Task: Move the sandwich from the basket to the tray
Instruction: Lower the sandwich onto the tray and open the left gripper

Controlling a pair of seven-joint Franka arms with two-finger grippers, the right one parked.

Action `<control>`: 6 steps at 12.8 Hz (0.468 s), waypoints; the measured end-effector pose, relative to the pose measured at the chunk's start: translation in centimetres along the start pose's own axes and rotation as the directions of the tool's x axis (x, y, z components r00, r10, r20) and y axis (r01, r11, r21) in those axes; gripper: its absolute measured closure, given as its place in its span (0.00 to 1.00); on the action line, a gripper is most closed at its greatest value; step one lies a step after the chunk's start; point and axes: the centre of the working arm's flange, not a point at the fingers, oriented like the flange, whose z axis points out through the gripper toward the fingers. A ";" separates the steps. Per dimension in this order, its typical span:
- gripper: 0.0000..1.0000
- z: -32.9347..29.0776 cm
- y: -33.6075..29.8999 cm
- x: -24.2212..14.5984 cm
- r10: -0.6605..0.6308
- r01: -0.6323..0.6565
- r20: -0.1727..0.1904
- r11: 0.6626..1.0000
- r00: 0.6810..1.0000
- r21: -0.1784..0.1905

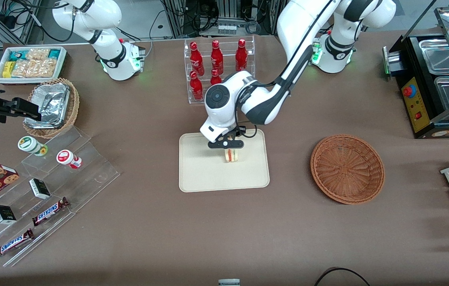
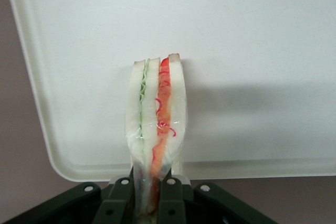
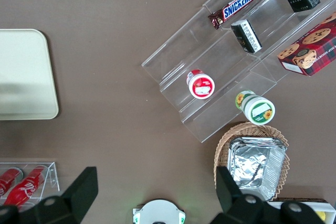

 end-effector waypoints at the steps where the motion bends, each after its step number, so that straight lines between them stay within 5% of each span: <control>1: 0.85 0.6 0.5 -0.1 0.006 -0.006 -0.006 1.000 1.000 -0.008; 6: 0.85 2.1 2.1 0.5 0.013 -0.013 -0.011 1.000 1.000 -0.021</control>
